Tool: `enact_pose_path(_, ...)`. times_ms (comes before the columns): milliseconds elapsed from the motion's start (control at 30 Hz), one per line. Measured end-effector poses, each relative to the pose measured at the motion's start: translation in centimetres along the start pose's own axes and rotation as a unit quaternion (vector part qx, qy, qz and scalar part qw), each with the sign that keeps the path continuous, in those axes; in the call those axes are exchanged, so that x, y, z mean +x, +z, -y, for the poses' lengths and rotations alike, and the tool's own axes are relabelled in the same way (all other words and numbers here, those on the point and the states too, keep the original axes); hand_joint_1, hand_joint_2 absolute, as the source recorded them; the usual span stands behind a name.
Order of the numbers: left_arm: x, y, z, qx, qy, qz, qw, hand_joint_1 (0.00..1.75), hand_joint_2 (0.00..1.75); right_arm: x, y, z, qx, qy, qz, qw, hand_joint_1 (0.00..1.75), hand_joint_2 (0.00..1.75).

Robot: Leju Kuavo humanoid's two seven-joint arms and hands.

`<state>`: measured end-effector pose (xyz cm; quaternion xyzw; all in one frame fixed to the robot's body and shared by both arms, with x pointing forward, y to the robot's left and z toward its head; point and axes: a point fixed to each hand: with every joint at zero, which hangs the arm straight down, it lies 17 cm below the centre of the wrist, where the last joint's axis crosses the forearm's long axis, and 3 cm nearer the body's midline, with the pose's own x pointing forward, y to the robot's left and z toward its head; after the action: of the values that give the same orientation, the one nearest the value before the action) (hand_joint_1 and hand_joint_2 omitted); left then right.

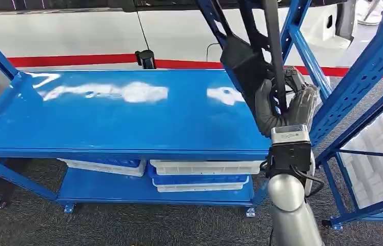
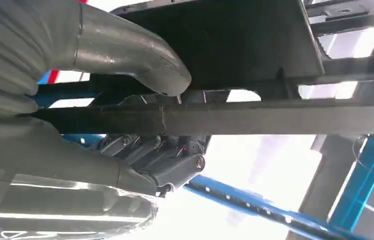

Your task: Take the parts from the cabinet and place them on the table.

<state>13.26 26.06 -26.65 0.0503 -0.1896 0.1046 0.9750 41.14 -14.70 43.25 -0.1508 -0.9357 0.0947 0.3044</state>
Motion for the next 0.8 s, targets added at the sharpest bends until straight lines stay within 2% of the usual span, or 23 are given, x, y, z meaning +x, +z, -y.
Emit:
enact_pose_path(367,0.8,-0.1,-0.1,0.006,0.026,0.009,1.000,0.00,0.00,0.6,0.5,-0.5,0.008,-0.054,0.009,0.998,1.75,1.75)
enact_pose_path(800,-0.2,0.1,0.1,0.012,0.051,-0.009,0.999,0.00,0.00,1.3,2.1,-2.4,0.020,-0.134,0.002,0.991,1.75,1.75)
